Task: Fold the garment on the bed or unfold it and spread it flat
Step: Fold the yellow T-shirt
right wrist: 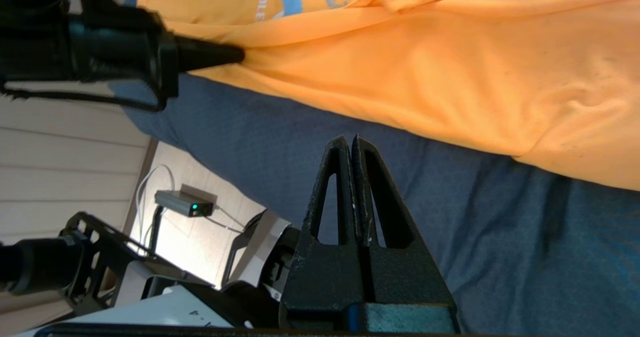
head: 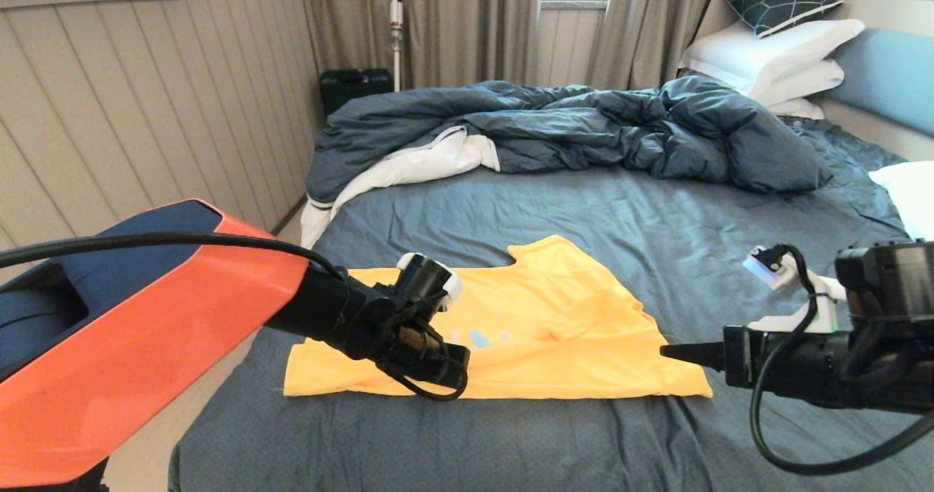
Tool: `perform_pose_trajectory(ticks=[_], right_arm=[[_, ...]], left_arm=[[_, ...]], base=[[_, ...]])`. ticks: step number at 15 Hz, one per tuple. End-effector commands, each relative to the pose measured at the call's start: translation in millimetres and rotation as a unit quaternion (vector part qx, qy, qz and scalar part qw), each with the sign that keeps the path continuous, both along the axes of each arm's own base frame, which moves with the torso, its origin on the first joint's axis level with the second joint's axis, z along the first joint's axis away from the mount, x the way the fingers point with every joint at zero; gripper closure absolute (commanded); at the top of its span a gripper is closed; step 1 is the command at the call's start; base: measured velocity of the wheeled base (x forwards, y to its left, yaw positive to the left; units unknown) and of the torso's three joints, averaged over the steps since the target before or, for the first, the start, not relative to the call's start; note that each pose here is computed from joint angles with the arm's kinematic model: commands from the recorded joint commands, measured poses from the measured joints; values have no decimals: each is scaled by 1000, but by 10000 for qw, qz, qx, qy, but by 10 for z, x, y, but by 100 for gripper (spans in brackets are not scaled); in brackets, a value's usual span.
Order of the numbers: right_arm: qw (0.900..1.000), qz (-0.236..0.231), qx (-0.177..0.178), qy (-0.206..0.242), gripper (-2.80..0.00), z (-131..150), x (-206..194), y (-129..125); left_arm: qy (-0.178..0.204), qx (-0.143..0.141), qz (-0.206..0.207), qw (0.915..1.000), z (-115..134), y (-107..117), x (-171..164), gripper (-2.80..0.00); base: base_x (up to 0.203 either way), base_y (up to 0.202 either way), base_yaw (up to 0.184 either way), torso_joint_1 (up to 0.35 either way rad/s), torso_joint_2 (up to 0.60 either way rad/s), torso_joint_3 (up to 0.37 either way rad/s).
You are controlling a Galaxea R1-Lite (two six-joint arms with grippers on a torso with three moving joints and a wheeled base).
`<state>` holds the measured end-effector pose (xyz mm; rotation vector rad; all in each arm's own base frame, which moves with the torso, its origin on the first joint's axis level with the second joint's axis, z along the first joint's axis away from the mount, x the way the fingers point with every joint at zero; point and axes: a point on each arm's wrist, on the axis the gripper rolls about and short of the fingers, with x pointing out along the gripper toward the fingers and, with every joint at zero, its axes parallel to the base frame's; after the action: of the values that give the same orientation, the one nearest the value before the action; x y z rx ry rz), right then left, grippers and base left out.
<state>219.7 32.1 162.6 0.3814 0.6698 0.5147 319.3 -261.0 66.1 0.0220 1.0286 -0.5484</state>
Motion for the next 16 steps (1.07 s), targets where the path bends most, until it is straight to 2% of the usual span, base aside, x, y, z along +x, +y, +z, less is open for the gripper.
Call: perform_pose_trajectory(ticks=[1,4,7,12,16], right_arm=[[10000,34,37,-7,0,3,-13,-2],[10000,50,35,3,0,-4,-13,2],[10000,47,40,-1,0,0,-15,2],[10000,51,34,3,0,-4,-13,2],[10000,51,32,20,0,-12,-12,2]], left_arm=[[0,9,53,10000,-30,35,38,0],[18,146,148,9998,-145,75,104,0],[-365,142,133,9991,-237,70,238,0],[-684,137,-13,9976,-98,77,325,0],[-953,112,24,9954,74,202,417,0]], base=[[0,0,0,0,0,0],[0,0,0,0,0,0],[0,0,0,0,0,0],[0,0,0,0,0,0],[0,0,0,0,0,0]])
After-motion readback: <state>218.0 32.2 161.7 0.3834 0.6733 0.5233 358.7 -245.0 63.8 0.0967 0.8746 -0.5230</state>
